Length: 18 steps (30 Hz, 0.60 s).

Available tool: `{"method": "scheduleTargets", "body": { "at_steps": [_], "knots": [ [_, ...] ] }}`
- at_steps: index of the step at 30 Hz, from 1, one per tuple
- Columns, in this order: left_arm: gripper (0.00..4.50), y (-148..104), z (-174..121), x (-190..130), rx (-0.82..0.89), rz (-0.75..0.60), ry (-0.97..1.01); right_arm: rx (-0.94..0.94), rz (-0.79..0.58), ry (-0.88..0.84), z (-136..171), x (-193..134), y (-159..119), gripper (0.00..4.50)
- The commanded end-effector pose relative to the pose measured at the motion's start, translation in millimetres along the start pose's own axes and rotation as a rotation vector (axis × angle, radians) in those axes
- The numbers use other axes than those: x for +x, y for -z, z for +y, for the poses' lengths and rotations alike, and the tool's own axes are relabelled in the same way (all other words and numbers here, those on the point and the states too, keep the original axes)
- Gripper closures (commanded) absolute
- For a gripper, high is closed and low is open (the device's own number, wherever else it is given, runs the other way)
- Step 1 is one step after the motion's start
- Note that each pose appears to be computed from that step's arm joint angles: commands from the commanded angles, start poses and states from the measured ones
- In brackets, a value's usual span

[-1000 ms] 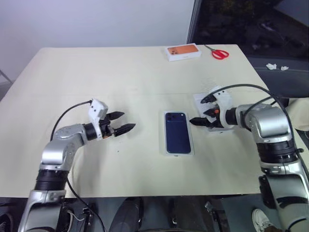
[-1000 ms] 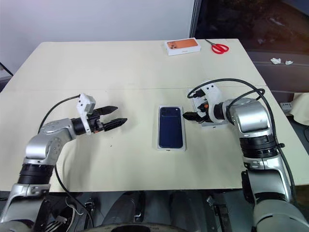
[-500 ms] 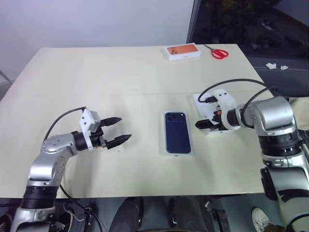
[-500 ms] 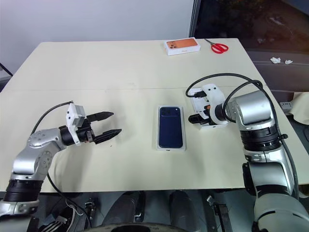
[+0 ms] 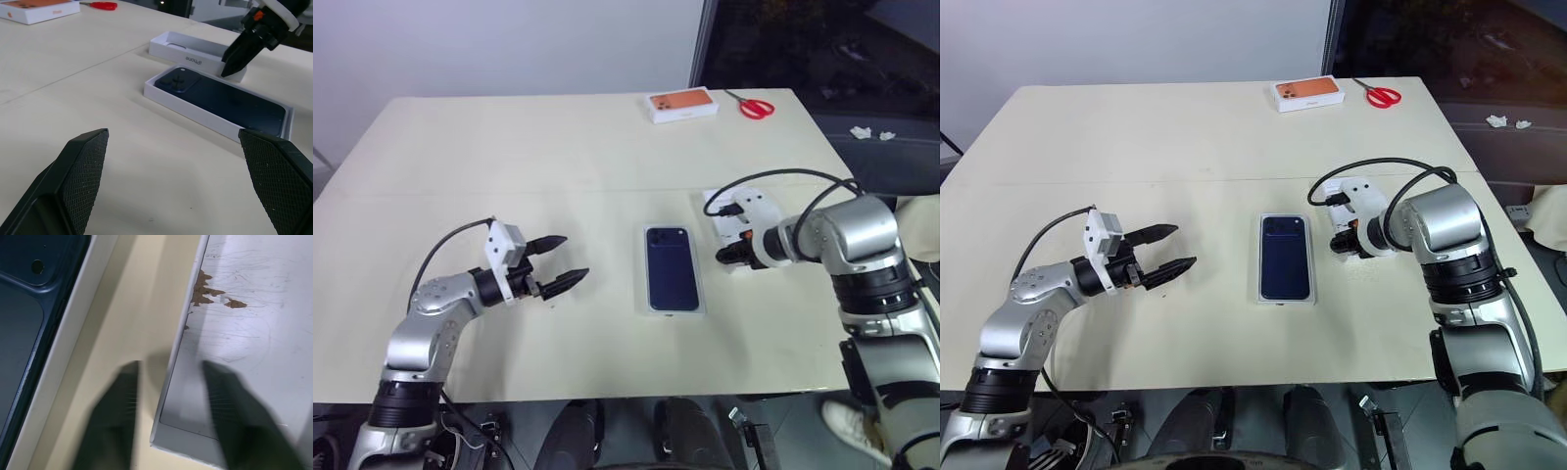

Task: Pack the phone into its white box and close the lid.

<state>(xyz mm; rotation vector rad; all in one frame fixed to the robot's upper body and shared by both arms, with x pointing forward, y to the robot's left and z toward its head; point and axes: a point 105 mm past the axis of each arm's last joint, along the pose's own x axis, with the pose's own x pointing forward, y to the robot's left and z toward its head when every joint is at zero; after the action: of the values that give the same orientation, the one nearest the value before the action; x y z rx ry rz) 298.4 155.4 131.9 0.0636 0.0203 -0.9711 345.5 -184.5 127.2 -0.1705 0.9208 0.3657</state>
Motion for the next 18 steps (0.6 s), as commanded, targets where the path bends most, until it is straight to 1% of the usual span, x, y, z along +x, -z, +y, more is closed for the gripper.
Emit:
{"method": "scheduleTargets", "body": {
  "at_steps": [1, 5, 7, 9, 11, 13, 14, 16, 18],
  "knots": [
    [0.0, -9, -4, 1, 0.028, -0.029, 0.009, -0.01, -0.028, 0.014, 2, -4, -8, 4.48],
    [0.0, -9, -2, 2, 0.027, -0.027, 0.003, 0.012, -0.042, 0.034, 0, -4, -10, 4.48],
    [0.0, -9, -1, 1, 0.03, -0.027, 0.001, 0.037, -0.07, 0.055, -4, -7, -17, 4.48],
    [0.0, -11, 2, 0, 0.032, -0.035, -0.013, 0.142, -0.184, 0.002, -2, -17, -45, 4.48],
    [0.0, -12, 6, -1, 0.034, -0.037, -0.025, 0.185, -0.295, -0.067, 6, -27, -69, 4.48],
    [0.0, -15, 9, -2, 0.032, -0.044, -0.036, 0.25, -0.408, -0.181, 17, -38, -93, 4.48],
    [0.0, -17, 11, -3, 0.032, -0.05, -0.041, 0.298, -0.447, -0.276, 27, -44, -103, 4.48],
    [0.0, -22, 15, -6, 0.037, -0.06, -0.058, 0.366, -0.512, -0.518, 53, -58, -121, 4.48],
    [0.0, -26, 18, -7, 0.035, -0.068, -0.064, 0.479, -0.553, -0.767, 72, -67, -134, 4.48]
  ]
}}
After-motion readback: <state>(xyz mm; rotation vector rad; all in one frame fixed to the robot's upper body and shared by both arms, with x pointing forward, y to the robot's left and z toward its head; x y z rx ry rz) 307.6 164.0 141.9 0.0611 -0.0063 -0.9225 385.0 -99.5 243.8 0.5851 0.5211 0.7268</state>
